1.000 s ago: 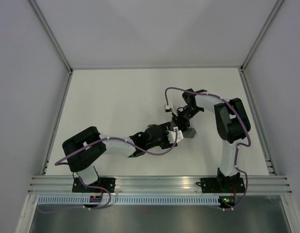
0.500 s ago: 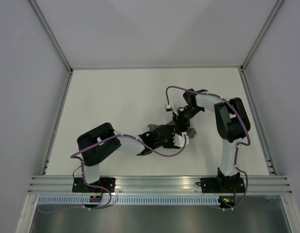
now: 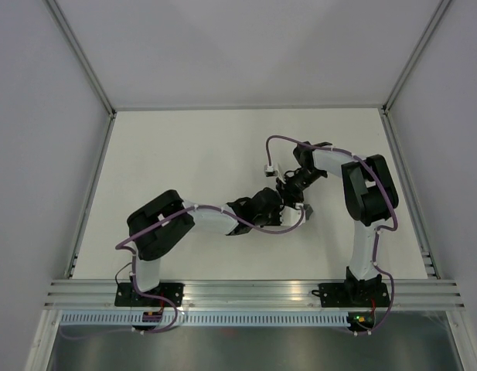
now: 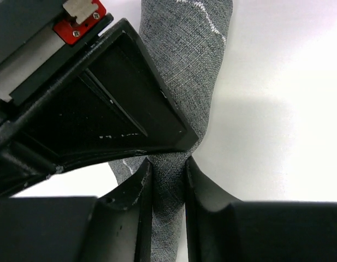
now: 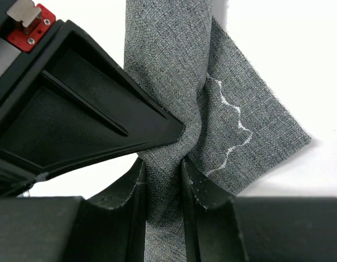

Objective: Fold the napkin, place the utensils inside, and roll it up
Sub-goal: Roll the napkin with the utensil

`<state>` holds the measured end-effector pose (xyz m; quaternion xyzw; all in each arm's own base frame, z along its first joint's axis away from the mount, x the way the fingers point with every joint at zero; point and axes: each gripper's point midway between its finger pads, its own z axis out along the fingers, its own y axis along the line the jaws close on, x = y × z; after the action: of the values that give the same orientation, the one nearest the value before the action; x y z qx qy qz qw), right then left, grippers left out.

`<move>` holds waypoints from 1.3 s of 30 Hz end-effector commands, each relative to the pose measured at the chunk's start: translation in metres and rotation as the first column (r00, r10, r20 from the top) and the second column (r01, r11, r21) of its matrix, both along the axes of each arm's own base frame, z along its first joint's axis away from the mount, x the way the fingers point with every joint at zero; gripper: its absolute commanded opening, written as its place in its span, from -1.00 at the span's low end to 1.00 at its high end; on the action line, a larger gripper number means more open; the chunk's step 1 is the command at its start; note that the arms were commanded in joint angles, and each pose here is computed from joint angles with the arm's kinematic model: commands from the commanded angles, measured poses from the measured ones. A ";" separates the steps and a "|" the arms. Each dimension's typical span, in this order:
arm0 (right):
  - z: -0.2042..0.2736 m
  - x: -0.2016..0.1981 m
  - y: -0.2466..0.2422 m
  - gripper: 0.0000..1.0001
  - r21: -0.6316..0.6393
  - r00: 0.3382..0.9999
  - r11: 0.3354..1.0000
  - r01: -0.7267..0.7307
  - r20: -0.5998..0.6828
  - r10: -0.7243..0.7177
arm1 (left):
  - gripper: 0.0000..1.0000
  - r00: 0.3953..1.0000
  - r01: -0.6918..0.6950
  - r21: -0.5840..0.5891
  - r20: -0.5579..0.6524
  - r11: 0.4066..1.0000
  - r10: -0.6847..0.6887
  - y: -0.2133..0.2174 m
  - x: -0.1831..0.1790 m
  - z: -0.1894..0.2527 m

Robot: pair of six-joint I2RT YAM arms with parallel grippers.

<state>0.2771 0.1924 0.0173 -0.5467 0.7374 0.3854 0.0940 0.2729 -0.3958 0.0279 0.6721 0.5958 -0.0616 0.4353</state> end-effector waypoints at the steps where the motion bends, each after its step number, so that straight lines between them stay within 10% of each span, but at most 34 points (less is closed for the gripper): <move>1: -0.027 -0.015 -0.023 -0.64 -0.099 0.998 0.994 -0.052 -0.045 0.048 | -0.72 0.985 0.003 0.063 -0.170 0.998 0.008 0.007 -0.011 -0.024; 5: -0.010 -0.007 -0.024 0.02 -0.071 1.000 0.997 -0.021 -0.009 0.020 | -0.91 0.954 -0.011 0.082 -0.298 0.997 0.035 0.010 -0.019 -0.028; 8: 0.014 0.006 -0.027 0.16 -0.030 0.999 0.999 0.015 0.029 -0.015 | -0.95 0.923 -0.017 0.072 -0.382 0.997 0.043 0.010 -0.024 -0.026; 24: 0.080 0.050 -0.090 0.17 0.148 0.917 0.927 0.344 0.161 -0.366 | -0.95 0.688 -0.077 0.117 -0.712 0.990 0.137 0.007 -0.045 -0.020; 34: 0.113 0.036 -0.094 0.18 0.212 0.679 0.905 0.369 0.604 -0.418 | -0.93 0.403 -0.046 0.186 -0.896 0.982 0.188 0.009 -0.071 -0.033; 39: 0.091 0.007 -0.071 0.24 0.168 0.683 0.944 0.285 0.655 -0.323 | -0.92 0.352 -0.083 0.162 -0.918 0.983 0.181 0.015 -0.059 -0.028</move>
<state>0.2699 0.1132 0.1035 -0.4942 0.7503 0.1956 0.3931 0.2417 -0.4133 0.0286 0.5439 0.7456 -0.3682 0.1124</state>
